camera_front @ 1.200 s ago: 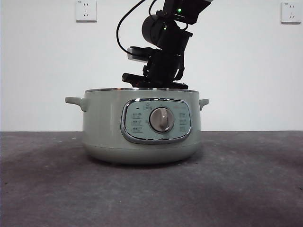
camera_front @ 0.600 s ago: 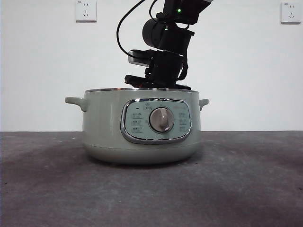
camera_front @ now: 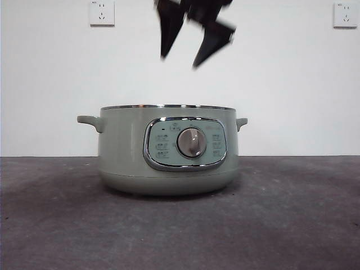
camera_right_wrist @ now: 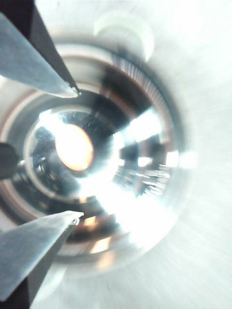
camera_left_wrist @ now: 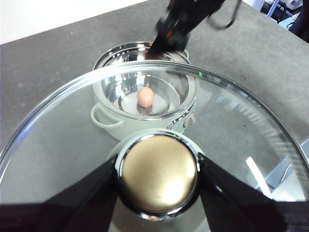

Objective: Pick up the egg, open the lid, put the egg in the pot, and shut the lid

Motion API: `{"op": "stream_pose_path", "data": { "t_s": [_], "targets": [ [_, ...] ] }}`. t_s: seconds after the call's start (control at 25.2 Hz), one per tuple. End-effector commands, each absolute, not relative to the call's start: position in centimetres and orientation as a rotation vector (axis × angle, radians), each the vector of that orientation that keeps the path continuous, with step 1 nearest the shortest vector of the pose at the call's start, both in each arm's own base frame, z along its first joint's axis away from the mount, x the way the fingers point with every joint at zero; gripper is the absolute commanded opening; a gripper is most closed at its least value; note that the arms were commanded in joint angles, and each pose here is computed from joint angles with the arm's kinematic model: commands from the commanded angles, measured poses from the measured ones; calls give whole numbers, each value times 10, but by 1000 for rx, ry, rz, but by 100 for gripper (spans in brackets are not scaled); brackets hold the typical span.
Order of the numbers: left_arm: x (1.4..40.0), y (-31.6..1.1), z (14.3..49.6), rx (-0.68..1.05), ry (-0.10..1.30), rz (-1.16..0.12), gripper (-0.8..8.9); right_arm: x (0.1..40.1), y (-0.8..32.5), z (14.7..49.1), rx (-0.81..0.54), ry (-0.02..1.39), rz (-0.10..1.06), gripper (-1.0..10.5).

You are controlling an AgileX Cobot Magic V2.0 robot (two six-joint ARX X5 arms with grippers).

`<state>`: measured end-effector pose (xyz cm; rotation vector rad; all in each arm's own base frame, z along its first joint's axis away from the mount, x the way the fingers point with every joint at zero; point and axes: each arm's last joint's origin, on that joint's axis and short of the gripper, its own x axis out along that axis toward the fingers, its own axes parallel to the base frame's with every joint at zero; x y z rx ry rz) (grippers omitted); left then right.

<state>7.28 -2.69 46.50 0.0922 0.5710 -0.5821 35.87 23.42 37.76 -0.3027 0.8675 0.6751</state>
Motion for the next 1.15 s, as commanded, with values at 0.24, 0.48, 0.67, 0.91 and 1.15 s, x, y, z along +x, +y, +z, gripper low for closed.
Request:
{"op": "stream_pose_path", "data": {
  "t_s": [0.24,0.48,0.67,0.91,1.15],
  "targets": [
    [98,-35,472,96,500,-644,-9,284,171,458,-302,812,638,405],
    [145,-59,464,130,537,-725,-8,217,132,503,-231,676,702,402],
    [195,-92,453,150,516,-796,-8,156,97,507,-220,633,702,402],
    [252,-128,425,189,534,-796,-8,96,61,488,-206,613,659,402],
    [294,-154,397,201,525,-792,-9,61,40,470,-157,600,646,402]
  ]
}}
